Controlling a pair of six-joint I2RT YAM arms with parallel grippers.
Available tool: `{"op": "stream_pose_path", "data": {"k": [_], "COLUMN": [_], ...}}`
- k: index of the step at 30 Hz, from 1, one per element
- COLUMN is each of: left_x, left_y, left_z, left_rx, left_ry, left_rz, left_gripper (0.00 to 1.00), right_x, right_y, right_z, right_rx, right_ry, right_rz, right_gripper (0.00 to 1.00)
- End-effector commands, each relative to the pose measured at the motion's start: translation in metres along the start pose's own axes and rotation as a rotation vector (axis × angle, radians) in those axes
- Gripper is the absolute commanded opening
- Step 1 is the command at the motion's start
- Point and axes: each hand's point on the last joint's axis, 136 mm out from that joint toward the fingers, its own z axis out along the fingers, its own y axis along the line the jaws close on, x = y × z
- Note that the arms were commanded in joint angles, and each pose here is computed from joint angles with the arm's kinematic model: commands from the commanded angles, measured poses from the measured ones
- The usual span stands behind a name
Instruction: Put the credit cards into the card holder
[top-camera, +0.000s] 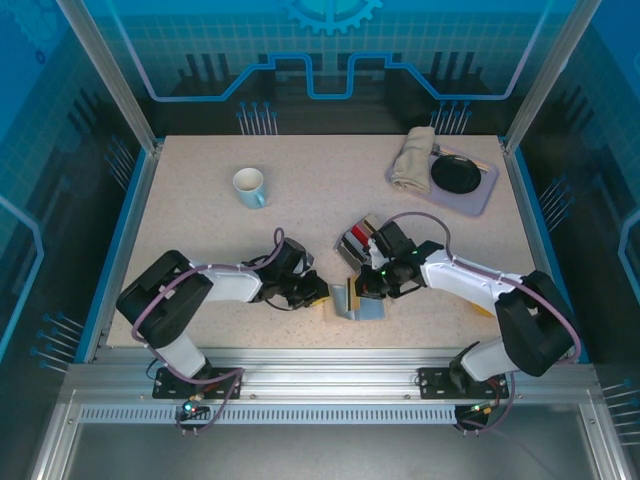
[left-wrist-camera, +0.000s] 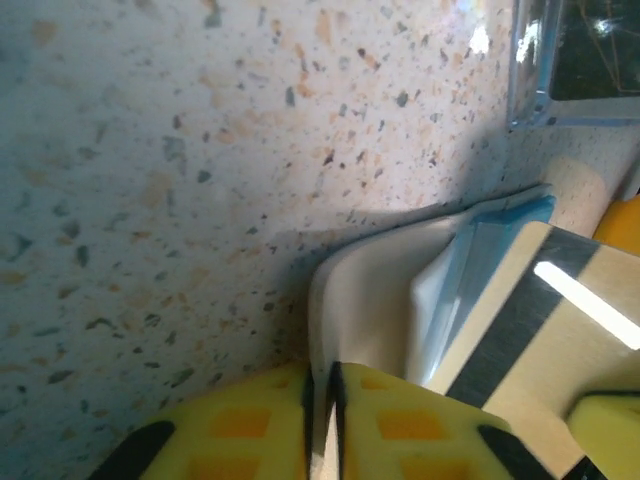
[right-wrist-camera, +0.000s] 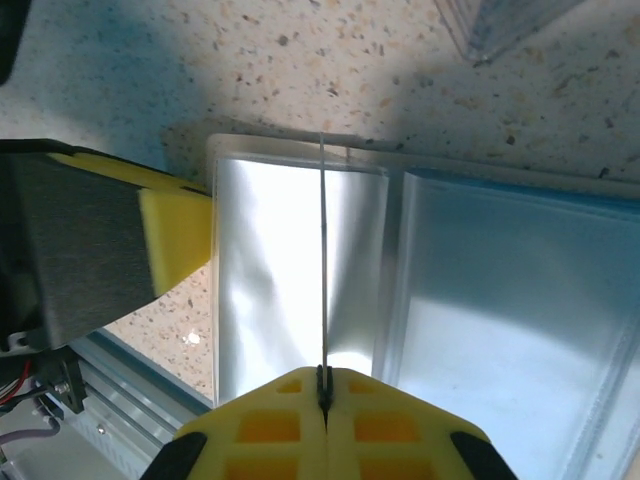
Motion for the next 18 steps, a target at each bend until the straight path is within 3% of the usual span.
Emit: {"op": "stream_pose_path", "data": {"k": [1,3,6,10,14,18], "left_x": [0.001,0.001,0.002,0.003,0.007,0.009], "left_y": [0.009,0.012,0.013,0.001,-0.003,0.003], "left_z": [-0.005,-0.010,-0.016,-0.016,-0.005,0.004], "left_rx": [-0.031,-0.046,-0.049,-0.034,-0.075,-0.126], "left_ry": [-0.031,-0.049,-0.074,-0.055,-0.012,0.013], "left_rz": [-0.009,-0.009,0.000,0.045,0.088,0.092], "left_gripper": [0.24,0.28,0.44,0.54,0.53,0.39], "right_x": [0.007,0.009,0.012,0.010,0.003,-0.002], "right_y": [-0.008,-0.015,-0.020,-0.014,-0.003,-0.011], "right_z": [0.009,0.012,0.016,0.011,-0.005,-0.027], "right_rx": [0.030,0.058,0.068,0.045,0.031,0.073], "right_ry": [0.018,0.026,0.036,0.025,-0.013,-0.064], "right_rz": [0.015,0.022,0.030,0.024,0.004,0.001], "right_gripper": [0.01,0.00,0.00,0.00,0.00,0.00]}}
